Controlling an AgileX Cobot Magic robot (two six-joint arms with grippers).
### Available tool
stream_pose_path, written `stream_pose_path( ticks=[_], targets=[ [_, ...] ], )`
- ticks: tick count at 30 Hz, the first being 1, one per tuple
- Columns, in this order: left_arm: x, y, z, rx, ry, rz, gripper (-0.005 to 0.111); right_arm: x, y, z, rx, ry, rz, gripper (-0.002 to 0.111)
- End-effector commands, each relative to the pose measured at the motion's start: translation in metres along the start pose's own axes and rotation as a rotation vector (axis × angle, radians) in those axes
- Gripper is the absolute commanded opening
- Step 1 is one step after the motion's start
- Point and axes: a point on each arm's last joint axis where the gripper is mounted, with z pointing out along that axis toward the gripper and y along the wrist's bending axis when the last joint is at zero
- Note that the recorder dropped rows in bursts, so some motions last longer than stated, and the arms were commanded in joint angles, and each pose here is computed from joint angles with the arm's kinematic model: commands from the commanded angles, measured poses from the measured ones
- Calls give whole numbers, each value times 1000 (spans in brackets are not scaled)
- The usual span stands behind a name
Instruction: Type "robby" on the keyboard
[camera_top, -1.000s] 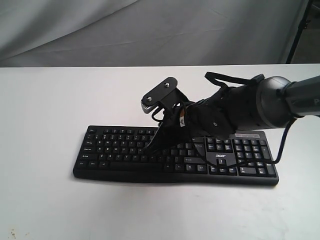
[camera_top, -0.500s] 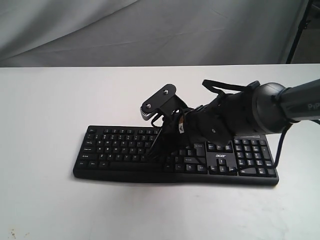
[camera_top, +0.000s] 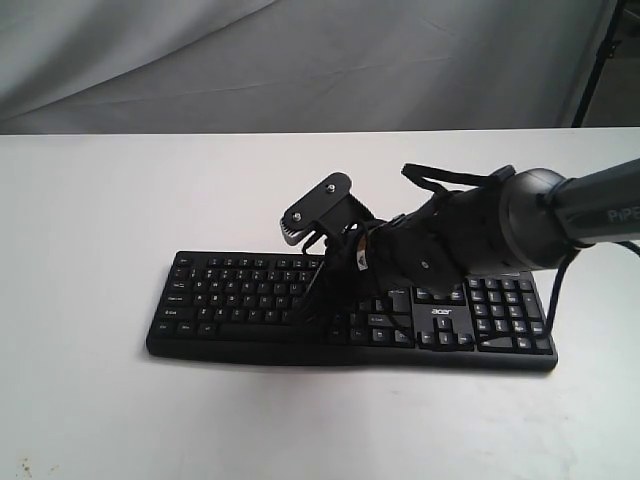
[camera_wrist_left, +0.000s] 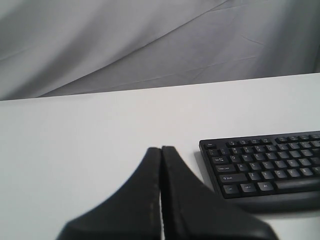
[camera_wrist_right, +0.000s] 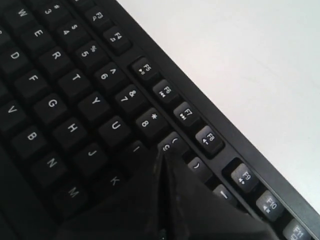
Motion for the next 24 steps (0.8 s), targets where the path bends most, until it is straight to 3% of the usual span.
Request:
stream_pose_path(
  ticks=[1,16,24],
  targets=[
    [1,0,0,5,-7,3,0,6,2,7,-6,14,-9,0],
    [1,0,0,5,-7,3,0,-5,1,-9,2,-15,-19,0],
    [1,0,0,5,-7,3,0,-23,34,-22,-47,-31,-94,0]
  ],
)
